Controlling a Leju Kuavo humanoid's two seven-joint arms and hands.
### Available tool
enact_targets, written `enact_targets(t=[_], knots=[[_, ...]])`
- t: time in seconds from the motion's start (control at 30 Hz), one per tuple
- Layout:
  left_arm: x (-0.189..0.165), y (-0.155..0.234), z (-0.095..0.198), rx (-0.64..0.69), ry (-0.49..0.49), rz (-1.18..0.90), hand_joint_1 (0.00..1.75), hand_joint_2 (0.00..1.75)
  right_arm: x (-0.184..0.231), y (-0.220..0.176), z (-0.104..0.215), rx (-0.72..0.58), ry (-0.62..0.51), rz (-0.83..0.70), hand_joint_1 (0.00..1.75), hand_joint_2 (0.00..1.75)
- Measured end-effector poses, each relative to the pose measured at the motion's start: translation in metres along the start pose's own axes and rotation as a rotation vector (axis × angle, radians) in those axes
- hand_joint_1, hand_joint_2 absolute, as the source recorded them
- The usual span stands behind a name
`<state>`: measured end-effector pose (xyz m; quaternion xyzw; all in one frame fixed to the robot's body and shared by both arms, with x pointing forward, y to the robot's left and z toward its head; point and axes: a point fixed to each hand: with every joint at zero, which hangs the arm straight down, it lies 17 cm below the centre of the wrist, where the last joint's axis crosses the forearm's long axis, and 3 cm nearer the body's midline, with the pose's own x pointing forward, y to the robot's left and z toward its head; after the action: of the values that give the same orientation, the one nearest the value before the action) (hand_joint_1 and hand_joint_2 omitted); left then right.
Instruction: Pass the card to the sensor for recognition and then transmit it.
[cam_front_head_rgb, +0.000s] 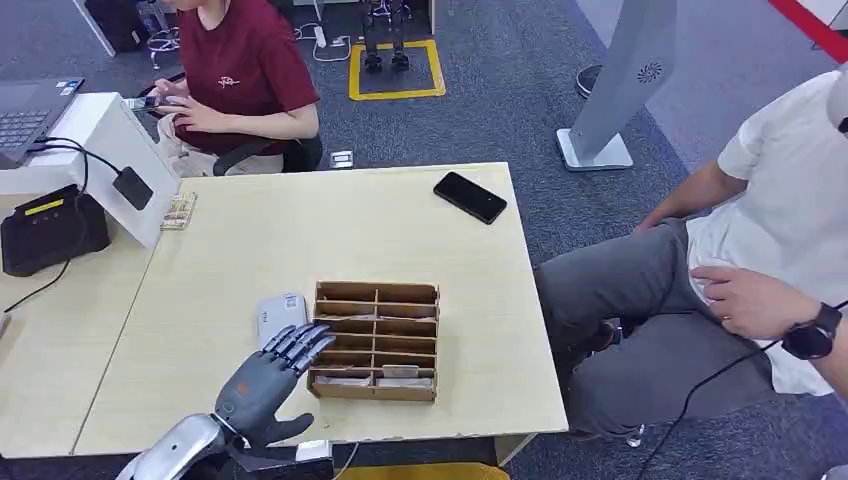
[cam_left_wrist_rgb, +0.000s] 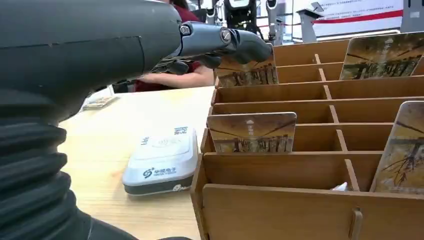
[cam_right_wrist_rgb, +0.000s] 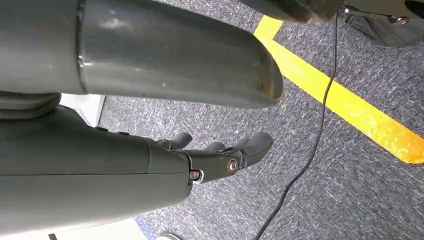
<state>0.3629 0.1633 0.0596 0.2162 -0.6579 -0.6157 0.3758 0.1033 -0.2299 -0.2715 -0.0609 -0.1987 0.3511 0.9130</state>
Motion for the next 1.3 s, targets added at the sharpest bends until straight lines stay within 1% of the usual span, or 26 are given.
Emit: enact_targets(t=[0.7, 0.73, 0.77, 1.0, 1.3], knots=[[-0.005, -0.007, 0.001, -0.016, 0.022, -0.033, 0.0, 1.75, 0.005, 0.001, -0.001, 0.0, -0.004, -0.002, 0.0, 0.0], [-0.005, -0.007, 0.001, -0.016, 0.022, -0.033, 0.07, 1.75, 0.005, 0.0, -0.001, -0.002, -0.003, -0.002, 0.0, 0.0], [-0.005, -0.007, 0.002, -0.017, 0.022, -0.033, 1.75, 1.75, 0.006, 0.0, -0.001, -0.002, -0.003, -0.002, 0.0, 0.0], [0.0, -0.012, 0.005, -0.024, 0.004, 0.02, 1.75, 1.75, 0.005, -0.001, -0.001, -0.004, 0.003, -0.002, 0.0, 0.0], [0.001, -0.011, 0.005, -0.02, 0.001, 0.04, 1.75, 1.75, 0.006, -0.001, -0.001, -0.005, 0.0, -0.002, 0.0, 0.0]])
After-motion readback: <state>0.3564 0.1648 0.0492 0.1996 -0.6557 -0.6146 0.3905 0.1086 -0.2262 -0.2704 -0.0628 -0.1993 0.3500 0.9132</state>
